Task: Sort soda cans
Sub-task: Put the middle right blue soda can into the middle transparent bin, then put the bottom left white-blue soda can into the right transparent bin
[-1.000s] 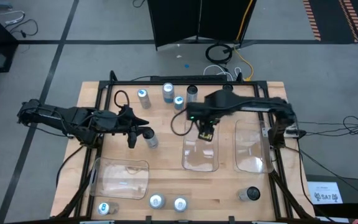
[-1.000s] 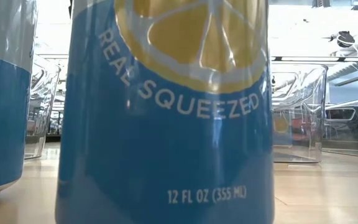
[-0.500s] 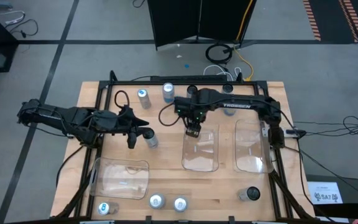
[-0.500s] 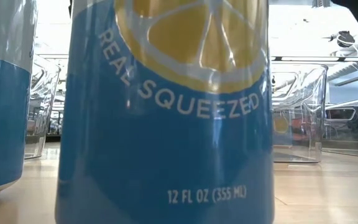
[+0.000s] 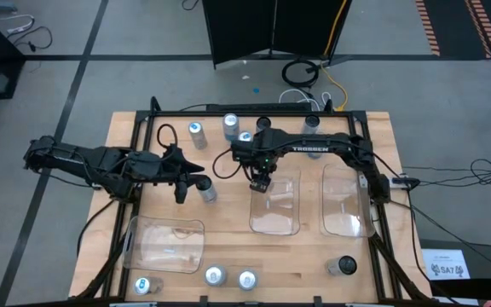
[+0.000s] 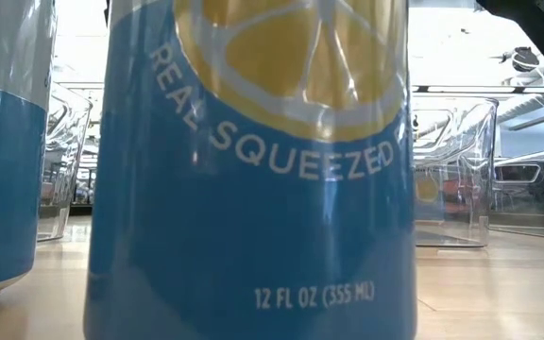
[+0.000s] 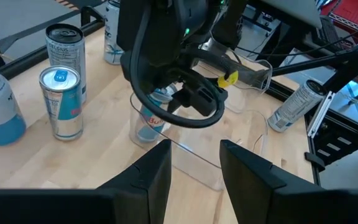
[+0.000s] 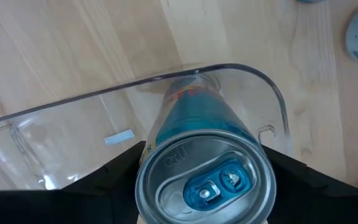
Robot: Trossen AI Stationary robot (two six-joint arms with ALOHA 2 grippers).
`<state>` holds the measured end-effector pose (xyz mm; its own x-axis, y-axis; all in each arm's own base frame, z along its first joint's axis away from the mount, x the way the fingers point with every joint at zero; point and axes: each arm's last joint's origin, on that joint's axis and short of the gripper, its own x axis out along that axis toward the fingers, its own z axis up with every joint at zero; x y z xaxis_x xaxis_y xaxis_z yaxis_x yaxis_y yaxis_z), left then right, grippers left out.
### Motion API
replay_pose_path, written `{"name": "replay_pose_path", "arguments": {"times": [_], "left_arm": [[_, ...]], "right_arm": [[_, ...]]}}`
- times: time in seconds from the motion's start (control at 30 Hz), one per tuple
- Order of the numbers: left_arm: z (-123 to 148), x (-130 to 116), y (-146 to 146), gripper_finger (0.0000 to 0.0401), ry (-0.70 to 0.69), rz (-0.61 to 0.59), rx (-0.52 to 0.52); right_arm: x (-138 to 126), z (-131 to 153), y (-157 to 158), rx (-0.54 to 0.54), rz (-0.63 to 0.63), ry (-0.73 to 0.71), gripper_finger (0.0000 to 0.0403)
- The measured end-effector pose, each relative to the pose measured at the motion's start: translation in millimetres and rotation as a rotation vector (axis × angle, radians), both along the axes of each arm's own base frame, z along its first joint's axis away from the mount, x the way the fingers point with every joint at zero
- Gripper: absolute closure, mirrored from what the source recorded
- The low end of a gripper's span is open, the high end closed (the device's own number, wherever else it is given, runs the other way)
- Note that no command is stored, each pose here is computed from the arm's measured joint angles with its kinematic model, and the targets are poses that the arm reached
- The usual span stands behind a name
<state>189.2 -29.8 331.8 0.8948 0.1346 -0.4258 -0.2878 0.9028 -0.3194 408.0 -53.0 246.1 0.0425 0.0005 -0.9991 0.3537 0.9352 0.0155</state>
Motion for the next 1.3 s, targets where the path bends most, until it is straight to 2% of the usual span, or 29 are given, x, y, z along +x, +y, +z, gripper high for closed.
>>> {"name": "replay_pose_path", "arguments": {"times": [0.3, 0.57, 0.87, 1.07, 1.3], "left_arm": [[0, 0, 0, 0.0255, 0.0, 0.0, 0.0], [0, 0, 0, 0.0255, 0.0, 0.0, 0.0], [0, 0, 0, 0.0255, -0.004, 0.0, 0.0], [1, 0, 0, 0.0255, -0.008, 0.0, -0.002], [1, 1, 0, 0.0255, -0.01, 0.0, -0.002]], "right_arm": [[-2, 6, 0, -0.004, -0.017, -0.018, 0.0128], [-5, 8, 0, -0.001, -0.067, -0.004, 0.0124], [-17, 32, 1, -0.002, -0.107, -0.026, 0.0124], [-37, 68, 9, -0.001, -0.156, -0.116, 0.0124], [-81, 136, 53, -0.085, -0.044, -0.386, 0.0124]]}}
